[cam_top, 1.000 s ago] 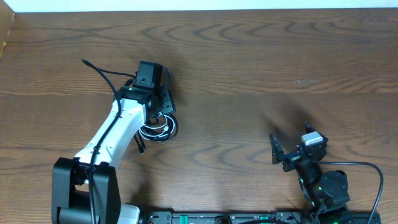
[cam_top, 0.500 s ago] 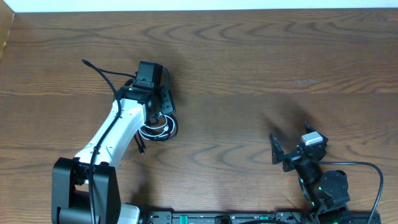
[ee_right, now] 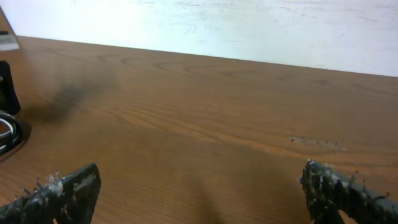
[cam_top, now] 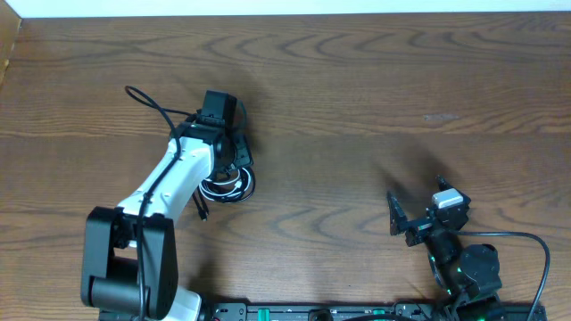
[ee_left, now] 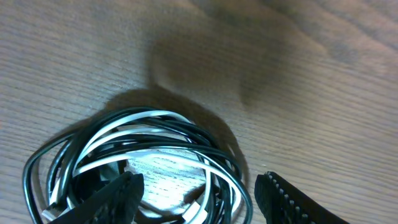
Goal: Untangle cables
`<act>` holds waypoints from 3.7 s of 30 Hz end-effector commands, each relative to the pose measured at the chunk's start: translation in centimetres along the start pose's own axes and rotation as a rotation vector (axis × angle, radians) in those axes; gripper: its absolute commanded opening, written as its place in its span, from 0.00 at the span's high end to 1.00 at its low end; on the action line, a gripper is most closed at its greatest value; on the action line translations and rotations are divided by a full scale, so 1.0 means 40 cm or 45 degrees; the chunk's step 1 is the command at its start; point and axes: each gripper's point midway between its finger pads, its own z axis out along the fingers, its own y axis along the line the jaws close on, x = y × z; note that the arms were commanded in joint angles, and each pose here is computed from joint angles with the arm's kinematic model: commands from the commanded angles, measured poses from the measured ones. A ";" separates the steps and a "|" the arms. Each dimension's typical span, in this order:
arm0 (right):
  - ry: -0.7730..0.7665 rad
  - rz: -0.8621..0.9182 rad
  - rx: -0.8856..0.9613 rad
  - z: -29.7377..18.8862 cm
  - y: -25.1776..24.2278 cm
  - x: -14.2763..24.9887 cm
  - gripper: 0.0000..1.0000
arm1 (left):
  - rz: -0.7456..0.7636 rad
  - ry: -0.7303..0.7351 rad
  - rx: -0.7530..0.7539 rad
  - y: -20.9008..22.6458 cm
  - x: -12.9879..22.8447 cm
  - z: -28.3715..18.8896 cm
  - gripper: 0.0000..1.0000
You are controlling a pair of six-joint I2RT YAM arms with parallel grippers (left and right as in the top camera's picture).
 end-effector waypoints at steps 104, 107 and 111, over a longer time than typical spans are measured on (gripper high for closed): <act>0.006 -0.020 0.000 0.000 0.001 0.004 0.01 | -0.019 -0.068 -0.062 0.019 -0.034 0.047 0.30; 0.006 -0.020 0.000 0.000 0.001 0.004 0.01 | -0.021 -0.102 -0.023 0.003 -0.052 0.046 0.30; 0.006 -0.020 0.000 0.000 0.001 0.004 0.01 | -0.022 -0.122 0.027 -0.017 -0.066 0.041 0.47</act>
